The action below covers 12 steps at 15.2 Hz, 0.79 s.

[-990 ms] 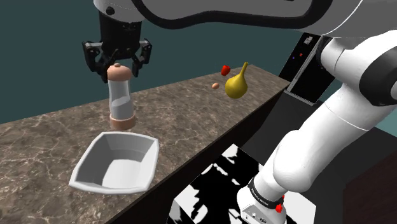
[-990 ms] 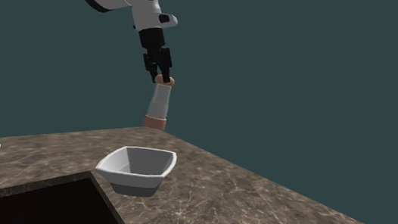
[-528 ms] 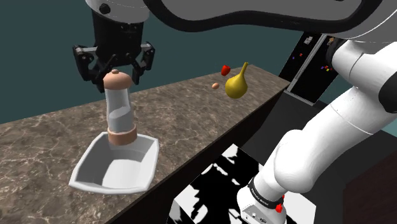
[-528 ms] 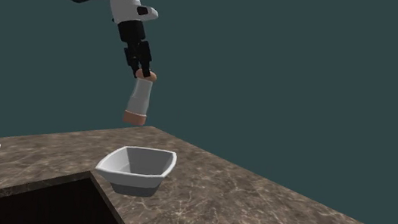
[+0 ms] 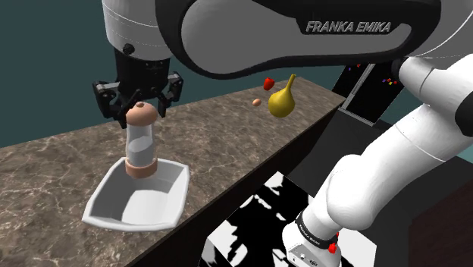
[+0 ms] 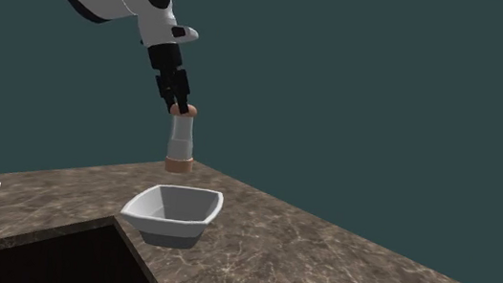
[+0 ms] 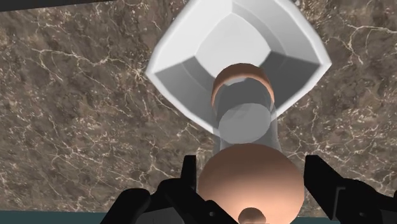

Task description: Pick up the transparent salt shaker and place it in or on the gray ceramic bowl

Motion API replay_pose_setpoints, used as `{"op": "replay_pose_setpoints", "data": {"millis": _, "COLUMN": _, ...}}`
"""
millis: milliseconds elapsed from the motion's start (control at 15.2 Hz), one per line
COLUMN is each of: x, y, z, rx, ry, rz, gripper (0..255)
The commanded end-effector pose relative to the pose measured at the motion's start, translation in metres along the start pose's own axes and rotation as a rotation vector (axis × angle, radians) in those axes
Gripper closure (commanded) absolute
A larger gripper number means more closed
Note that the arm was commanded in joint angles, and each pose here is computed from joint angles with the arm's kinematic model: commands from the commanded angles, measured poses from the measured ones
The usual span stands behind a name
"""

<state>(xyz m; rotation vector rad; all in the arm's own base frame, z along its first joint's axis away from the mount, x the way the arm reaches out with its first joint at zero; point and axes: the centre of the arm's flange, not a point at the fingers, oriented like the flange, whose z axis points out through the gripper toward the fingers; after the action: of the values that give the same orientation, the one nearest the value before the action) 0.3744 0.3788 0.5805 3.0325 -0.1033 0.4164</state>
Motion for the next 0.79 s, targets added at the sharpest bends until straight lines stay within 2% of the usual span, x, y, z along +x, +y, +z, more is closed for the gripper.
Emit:
{"op": "replay_pose_setpoints", "data": {"millis": 0, "x": -0.003, "y": -0.001, "z": 0.010, "rx": 0.001, "ry": 0.000, "rz": 0.000, "gripper": 255}}
{"op": "replay_pose_setpoints", "data": {"millis": 726, "x": -0.019, "y": -0.005, "z": 0.066, "rx": 0.001, "ry": 0.000, "rz": 0.000, "gripper": 255}}
